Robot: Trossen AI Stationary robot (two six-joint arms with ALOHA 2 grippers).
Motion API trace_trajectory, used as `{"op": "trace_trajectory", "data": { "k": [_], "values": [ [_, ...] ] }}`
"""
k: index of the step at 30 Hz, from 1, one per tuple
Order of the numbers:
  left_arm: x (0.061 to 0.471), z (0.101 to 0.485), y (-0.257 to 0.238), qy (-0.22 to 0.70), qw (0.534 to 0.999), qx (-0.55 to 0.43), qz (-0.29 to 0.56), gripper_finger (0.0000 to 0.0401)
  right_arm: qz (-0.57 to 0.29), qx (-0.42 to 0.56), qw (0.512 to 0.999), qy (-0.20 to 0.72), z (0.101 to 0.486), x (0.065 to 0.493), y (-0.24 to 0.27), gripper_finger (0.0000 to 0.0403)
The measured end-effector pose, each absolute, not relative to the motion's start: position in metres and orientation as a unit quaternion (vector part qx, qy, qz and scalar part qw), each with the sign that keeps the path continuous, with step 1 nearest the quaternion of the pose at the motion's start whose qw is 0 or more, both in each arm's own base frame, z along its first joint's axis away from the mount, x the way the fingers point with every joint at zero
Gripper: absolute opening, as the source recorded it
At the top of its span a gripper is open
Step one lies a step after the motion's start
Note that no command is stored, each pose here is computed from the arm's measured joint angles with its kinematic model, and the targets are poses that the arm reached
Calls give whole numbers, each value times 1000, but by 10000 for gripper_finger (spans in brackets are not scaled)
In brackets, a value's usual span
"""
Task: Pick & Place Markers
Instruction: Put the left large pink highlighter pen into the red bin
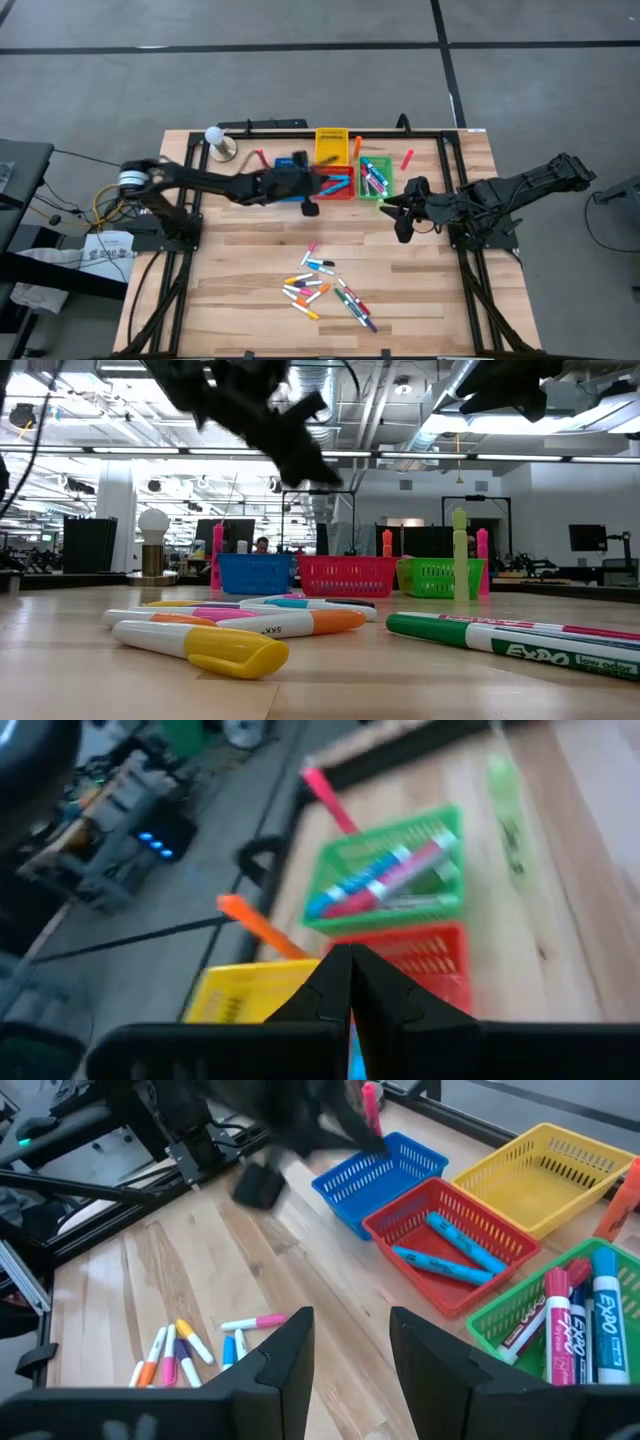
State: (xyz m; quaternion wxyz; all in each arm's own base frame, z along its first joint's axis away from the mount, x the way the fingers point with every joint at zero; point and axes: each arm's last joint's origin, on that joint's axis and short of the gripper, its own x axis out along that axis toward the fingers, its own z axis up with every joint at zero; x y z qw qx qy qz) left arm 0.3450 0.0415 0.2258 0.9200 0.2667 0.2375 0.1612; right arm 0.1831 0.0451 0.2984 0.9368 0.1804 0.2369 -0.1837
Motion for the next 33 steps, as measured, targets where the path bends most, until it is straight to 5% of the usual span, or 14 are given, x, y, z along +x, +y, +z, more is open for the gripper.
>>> {"op": "trace_trajectory", "data": {
  "k": [6, 12, 20, 27, 33],
  "values": [
    [292, 292, 49, 191, 947, 162, 200, 6, -195, 177, 937, 229, 299, 183, 44, 125],
    [238, 324, 56, 131, 983, 36, 125, 7, -203, 175, 937, 223, 300, 184, 44, 125],
    [190, 286, 59, 127, 976, -60, 169, 77, -248, 153, 934, 206, 300, 182, 41, 125],
    [175, 237, 71, 131, 935, -82, 320, 155, -263, 135, 933, 207, 300, 184, 34, 125],
    [172, 209, 79, 113, 917, -76, 374, 176, -283, 120, 929, 203, 300, 184, 29, 125]
  ]
}}
